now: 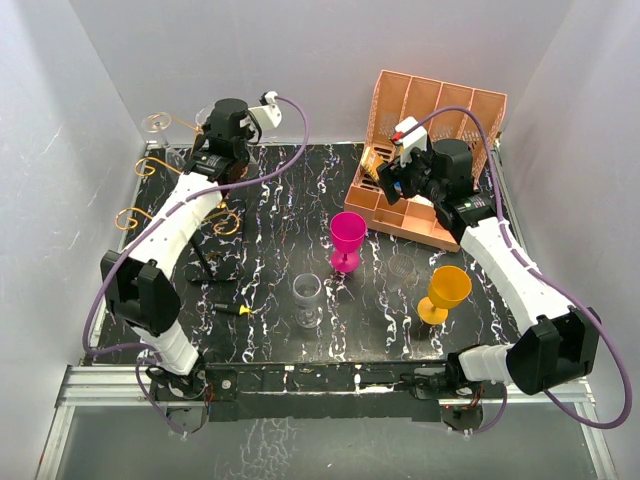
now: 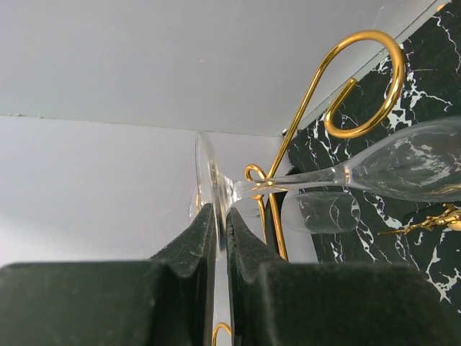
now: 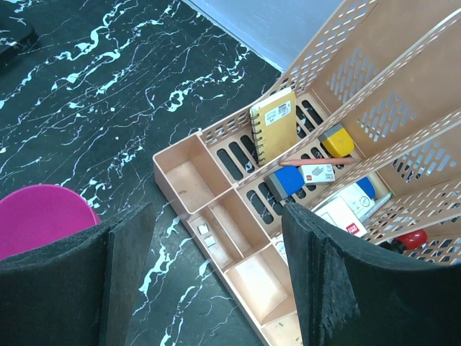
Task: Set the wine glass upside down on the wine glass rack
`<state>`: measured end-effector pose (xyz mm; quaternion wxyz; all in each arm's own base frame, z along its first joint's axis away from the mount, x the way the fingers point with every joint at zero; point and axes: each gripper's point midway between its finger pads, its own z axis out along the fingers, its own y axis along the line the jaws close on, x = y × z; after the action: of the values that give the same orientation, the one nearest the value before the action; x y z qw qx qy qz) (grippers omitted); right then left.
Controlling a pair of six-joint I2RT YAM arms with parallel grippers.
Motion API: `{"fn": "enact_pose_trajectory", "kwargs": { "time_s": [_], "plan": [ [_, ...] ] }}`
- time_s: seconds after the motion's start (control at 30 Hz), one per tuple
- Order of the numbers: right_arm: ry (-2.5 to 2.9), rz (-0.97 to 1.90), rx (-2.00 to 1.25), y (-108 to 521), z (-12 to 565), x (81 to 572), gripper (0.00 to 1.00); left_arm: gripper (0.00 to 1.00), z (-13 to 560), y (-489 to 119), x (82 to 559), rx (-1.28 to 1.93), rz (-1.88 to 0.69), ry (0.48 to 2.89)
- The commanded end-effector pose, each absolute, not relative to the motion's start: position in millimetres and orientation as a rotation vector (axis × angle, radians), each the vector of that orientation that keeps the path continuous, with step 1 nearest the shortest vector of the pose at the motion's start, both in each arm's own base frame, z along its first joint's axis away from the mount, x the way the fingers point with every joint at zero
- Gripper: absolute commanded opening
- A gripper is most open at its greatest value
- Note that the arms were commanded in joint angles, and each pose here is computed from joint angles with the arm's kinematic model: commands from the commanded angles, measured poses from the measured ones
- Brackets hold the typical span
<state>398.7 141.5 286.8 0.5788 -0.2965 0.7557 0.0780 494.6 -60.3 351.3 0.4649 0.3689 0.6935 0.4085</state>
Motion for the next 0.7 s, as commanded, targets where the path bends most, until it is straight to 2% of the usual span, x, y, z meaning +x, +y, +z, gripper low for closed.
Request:
{"fn": "enact_pose_trajectory", "kwargs": {
  "time_s": [0.0,0.67],
  "plan": [
    [1.673,0.180,-0.666,140,314,398,0.77,0.00,377,-59,497,0.843,1.036,1.648],
    [1.675,0.187,-0.665,139,313,397,0.77,0.00,370,-70,525,0.893,1.068,1.622]
  ]
}}
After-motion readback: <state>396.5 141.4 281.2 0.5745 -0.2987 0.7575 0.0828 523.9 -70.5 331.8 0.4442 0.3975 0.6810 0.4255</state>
